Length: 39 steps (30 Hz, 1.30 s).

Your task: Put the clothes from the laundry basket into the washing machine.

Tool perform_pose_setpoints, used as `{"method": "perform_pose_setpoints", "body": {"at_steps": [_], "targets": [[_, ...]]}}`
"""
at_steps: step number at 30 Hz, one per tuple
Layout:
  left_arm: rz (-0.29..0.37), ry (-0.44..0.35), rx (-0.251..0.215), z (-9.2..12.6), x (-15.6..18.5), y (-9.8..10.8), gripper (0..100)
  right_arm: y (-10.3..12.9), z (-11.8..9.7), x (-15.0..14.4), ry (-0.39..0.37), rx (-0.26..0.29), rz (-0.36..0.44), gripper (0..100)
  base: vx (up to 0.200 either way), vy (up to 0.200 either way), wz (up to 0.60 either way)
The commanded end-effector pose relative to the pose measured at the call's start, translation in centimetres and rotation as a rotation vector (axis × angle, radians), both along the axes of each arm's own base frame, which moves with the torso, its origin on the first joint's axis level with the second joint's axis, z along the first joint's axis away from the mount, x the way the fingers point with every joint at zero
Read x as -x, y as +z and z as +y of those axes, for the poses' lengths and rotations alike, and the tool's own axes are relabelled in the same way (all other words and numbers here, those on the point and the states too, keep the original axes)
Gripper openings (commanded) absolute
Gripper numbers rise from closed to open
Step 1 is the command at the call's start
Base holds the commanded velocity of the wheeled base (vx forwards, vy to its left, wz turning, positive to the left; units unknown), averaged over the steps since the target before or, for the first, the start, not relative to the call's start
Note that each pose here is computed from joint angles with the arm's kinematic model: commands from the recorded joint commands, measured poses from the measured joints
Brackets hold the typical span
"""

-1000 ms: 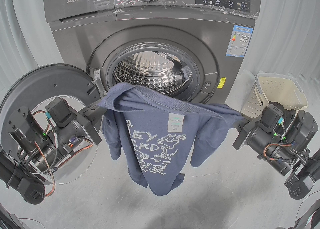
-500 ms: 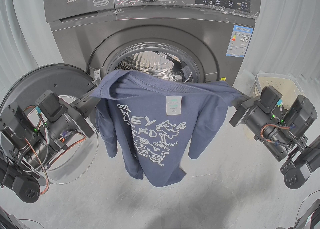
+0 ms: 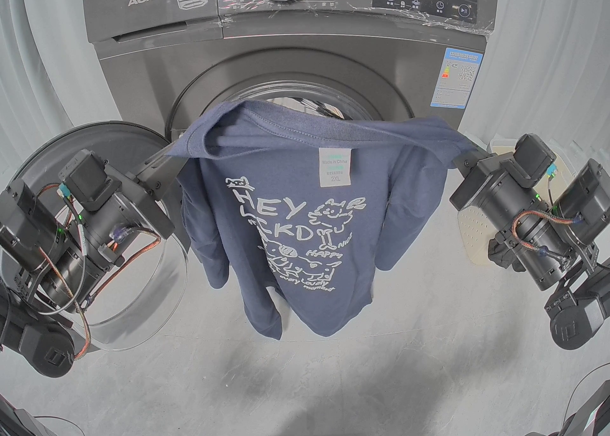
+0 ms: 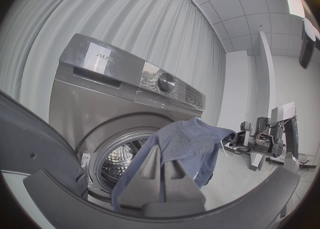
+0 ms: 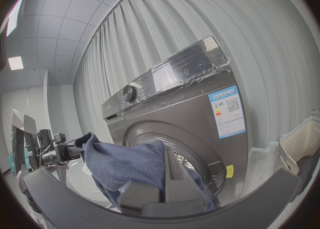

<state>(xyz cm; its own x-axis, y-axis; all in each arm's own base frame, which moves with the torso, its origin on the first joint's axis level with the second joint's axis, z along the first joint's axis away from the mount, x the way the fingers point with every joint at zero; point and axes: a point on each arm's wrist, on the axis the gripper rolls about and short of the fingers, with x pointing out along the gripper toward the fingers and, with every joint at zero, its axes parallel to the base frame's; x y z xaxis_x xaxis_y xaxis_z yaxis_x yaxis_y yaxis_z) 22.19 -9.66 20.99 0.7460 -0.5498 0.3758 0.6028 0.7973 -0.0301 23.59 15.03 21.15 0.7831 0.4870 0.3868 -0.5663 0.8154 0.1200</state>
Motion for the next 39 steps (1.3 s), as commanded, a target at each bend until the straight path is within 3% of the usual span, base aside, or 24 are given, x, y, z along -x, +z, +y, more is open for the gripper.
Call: {"method": "perform_pose_setpoints", "body": {"at_steps": [1,10,15,18,21,25,30,31,33,39], "targets": [[-0.015,0.0,0.007,0.1,0.1,0.4,0,0.5,-0.2,0.4,0.001,-0.01,-0.016,0,0.0,0.0,0.0],[0.001,0.0,0.001,0.0,0.1,0.0,0,0.1,-0.2,0.4,0.002,-0.003,-0.002,0,0.0,0.0,0.0],[0.019,-0.015,-0.017,-0.2,0.6,-0.6,0,-3.3,-0.7,1.8,0.029,0.078,0.119,0,0.0,0.0,0.0],[0.035,-0.085,-0.024,-2.4,1.8,-1.0,0,-4.8,0.2,2.7,0.074,0.105,0.177,0,0.0,0.0,0.0],[0.058,-0.102,-0.026,-3.4,2.3,-1.5,0,-5.1,0.5,2.2,0.082,0.094,0.197,0,0.0,0.0,0.0],[0.083,-0.122,-0.035,-4.8,1.2,-2.2,0,-7.0,1.7,2.5,0.116,0.139,0.262,0,0.0,0.0,0.0],[0.069,-0.143,0.004,-5.7,0.4,-1.6,0,-8.5,3.0,4.7,0.202,0.19,0.317,0,0.0,0.0,0.0],[0.07,-0.148,0.013,-5.9,0.4,-1.5,0,-8.6,3.0,5.1,0.214,0.191,0.323,100,0.0,0.0,0.0],[0.066,-0.149,0.023,-5.9,0.4,-1.2,0,-9.0,2.6,5.5,0.219,0.195,0.349,100,0.0,0.0,0.0],[0.056,-0.162,0.029,-6.1,0.6,-0.9,0,-11.8,0.7,8.0,0.243,0.308,0.469,100,0.0,0.0,0.0]]}}
